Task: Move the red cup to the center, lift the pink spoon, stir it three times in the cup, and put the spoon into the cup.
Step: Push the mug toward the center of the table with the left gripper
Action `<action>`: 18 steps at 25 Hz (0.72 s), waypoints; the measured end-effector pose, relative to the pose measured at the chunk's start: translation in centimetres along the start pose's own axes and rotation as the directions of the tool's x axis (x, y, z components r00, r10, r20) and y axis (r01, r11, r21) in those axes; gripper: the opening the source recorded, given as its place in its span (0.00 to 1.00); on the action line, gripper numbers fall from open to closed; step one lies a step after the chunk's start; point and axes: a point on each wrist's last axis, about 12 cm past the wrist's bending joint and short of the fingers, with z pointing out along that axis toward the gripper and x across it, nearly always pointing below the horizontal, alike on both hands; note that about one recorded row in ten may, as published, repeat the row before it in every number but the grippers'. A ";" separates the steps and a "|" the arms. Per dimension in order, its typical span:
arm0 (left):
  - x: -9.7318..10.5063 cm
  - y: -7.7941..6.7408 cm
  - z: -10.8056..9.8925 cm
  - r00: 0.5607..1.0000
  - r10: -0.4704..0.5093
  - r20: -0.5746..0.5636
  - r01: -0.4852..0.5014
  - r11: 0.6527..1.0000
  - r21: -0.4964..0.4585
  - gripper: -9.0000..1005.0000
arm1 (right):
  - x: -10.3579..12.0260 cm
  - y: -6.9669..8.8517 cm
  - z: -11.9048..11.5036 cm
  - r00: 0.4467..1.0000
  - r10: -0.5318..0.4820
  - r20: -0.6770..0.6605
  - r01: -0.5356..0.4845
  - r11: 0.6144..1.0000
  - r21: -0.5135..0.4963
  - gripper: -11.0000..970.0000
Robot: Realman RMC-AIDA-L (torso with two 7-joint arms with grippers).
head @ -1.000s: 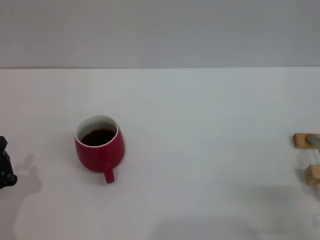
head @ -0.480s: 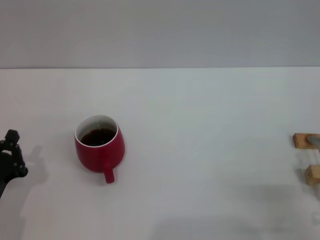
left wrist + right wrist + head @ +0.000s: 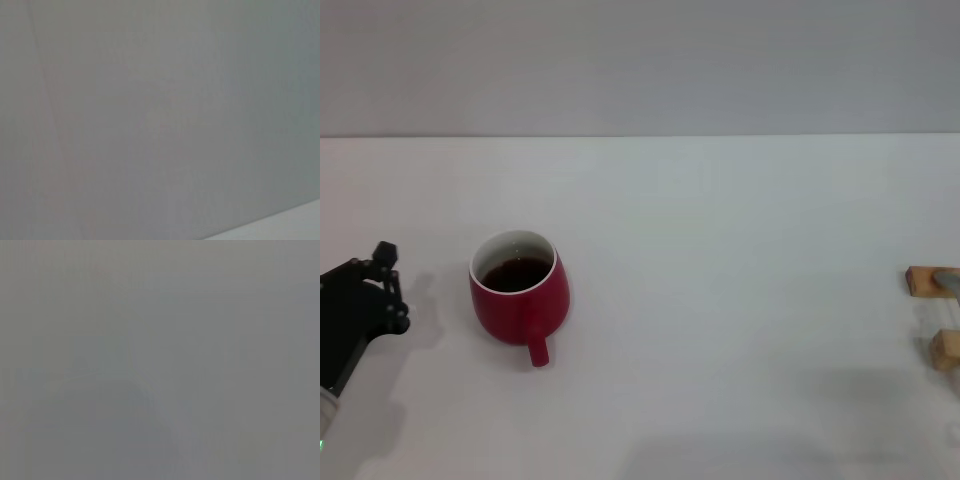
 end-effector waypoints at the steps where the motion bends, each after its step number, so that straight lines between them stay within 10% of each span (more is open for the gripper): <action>1: 0.0 -0.1 0.2 1.000 0.003 -0.004 -0.003 1.000 0.005 0.01 | 0.0 0.0 0.0 1.000 0.000 0.001 0.000 1.000 0.001 0.74; 18: -0.3 -1.2 2.4 0.997 0.069 -0.025 -0.066 0.993 0.100 0.01 | -0.1 -0.2 0.1 1.000 -0.001 0.005 0.001 1.000 0.009 0.74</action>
